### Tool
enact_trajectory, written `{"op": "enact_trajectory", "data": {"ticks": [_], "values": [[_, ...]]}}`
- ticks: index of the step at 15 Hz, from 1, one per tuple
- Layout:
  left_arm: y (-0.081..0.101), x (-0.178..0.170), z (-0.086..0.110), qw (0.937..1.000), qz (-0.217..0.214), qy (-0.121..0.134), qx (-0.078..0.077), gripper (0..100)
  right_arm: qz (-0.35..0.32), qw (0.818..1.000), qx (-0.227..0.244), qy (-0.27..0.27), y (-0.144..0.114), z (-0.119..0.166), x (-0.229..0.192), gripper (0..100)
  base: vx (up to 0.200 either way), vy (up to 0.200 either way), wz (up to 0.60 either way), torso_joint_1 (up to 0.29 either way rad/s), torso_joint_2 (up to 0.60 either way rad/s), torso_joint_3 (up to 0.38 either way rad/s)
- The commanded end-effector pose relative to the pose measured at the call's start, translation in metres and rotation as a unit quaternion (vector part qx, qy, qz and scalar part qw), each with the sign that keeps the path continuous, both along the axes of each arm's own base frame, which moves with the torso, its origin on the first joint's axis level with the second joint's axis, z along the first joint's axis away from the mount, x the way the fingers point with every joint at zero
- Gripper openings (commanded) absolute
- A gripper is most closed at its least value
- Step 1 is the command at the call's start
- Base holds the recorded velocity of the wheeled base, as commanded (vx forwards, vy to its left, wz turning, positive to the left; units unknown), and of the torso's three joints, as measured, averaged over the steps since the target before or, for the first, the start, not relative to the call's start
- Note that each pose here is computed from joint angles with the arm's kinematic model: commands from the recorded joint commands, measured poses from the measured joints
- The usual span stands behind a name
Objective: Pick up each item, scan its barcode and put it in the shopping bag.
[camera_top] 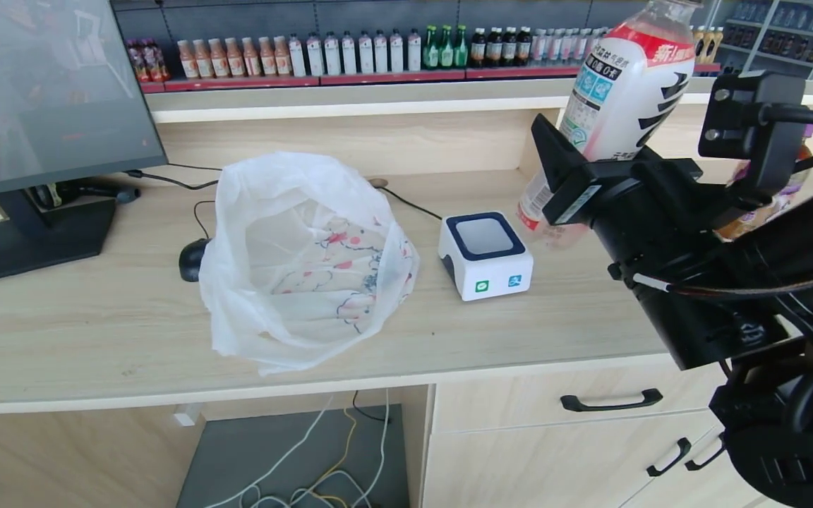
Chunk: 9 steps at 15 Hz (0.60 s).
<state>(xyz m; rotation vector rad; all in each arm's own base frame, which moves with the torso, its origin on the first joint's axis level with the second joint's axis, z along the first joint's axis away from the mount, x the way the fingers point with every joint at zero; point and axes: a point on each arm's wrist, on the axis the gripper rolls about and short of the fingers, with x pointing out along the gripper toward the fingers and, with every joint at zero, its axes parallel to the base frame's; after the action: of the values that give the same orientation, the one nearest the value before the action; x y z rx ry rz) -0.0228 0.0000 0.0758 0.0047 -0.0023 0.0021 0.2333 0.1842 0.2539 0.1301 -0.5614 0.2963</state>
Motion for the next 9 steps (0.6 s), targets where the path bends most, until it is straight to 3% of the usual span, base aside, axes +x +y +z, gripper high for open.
{"op": "enact_trajectory", "data": {"ticks": [1, 9], "values": [[0.000, 0.000, 0.000, 1.0000, 0.000, 0.000, 0.000, 100, -0.002, 1.000, -0.001, -0.003, -0.001, 0.001, -0.001, 0, 0.000, 0.000, 0.00, 0.000, 0.00, 0.000], [0.000, 0.000, 0.000, 1.0000, 0.000, 0.000, 0.000, 100, 0.025, 1.000, -0.002, -0.005, 0.012, 0.003, -0.013, 0, 0.000, 0.000, 0.00, 0.000, 0.00, 0.000]]}}
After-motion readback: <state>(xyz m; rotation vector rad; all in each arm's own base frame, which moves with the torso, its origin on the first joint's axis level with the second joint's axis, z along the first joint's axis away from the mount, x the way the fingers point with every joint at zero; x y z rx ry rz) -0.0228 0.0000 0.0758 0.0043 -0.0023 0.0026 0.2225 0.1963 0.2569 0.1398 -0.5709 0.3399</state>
